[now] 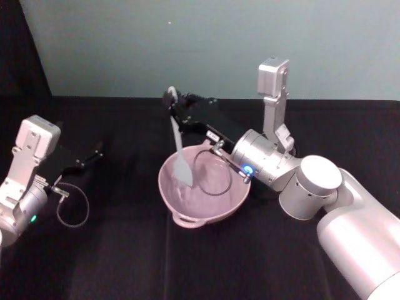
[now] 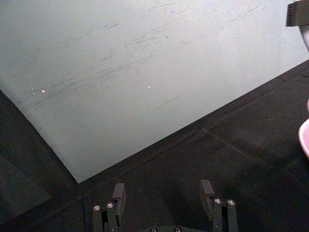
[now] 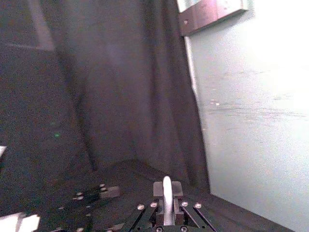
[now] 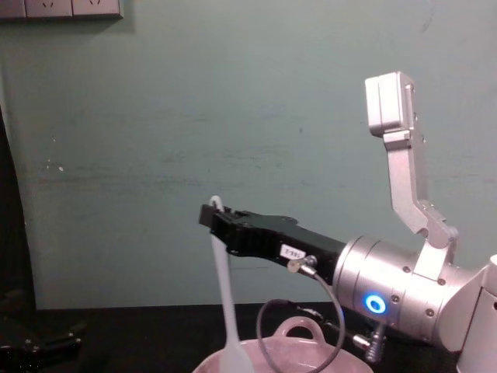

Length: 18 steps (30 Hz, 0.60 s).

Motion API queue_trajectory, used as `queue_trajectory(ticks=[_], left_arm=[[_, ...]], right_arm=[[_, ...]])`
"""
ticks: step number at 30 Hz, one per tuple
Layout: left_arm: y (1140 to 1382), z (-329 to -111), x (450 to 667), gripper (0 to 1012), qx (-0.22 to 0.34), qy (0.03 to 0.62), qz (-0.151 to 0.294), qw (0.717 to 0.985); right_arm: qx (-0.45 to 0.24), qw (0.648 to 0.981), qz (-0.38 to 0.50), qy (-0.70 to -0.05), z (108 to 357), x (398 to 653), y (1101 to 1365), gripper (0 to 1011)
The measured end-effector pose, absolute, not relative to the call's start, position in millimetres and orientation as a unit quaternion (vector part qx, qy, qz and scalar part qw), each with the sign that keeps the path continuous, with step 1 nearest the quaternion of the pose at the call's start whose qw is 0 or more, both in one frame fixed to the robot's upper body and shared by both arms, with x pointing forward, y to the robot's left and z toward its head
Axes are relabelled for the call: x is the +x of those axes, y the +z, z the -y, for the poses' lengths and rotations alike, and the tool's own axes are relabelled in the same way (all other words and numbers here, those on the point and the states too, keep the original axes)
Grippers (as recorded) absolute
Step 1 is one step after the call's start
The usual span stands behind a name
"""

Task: Use the one hand to pick up the spoon and stir the clear water in the bowl.

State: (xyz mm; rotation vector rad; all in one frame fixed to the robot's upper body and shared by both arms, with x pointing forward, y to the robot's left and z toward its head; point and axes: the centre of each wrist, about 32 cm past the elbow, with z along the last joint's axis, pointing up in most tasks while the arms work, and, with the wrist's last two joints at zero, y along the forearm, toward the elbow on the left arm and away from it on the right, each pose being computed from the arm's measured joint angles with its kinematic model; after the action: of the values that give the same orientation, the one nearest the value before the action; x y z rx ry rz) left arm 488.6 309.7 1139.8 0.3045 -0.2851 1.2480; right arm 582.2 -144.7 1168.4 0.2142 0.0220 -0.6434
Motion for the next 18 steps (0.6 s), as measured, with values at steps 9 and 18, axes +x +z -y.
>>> queue_trajectory(ticks=[9, 18], left_arm=[[1140, -310, 489, 1011, 0.141, 0.58, 0.132, 0.791], [1140, -310, 489, 1011, 0.142, 0.58, 0.132, 0.791]], right_arm=[[0.107, 0.93, -0.002, -0.353, 166, 587, 1169, 113], [0.113, 0.921, 0.006, -0.373, 187, 572, 1172, 113]])
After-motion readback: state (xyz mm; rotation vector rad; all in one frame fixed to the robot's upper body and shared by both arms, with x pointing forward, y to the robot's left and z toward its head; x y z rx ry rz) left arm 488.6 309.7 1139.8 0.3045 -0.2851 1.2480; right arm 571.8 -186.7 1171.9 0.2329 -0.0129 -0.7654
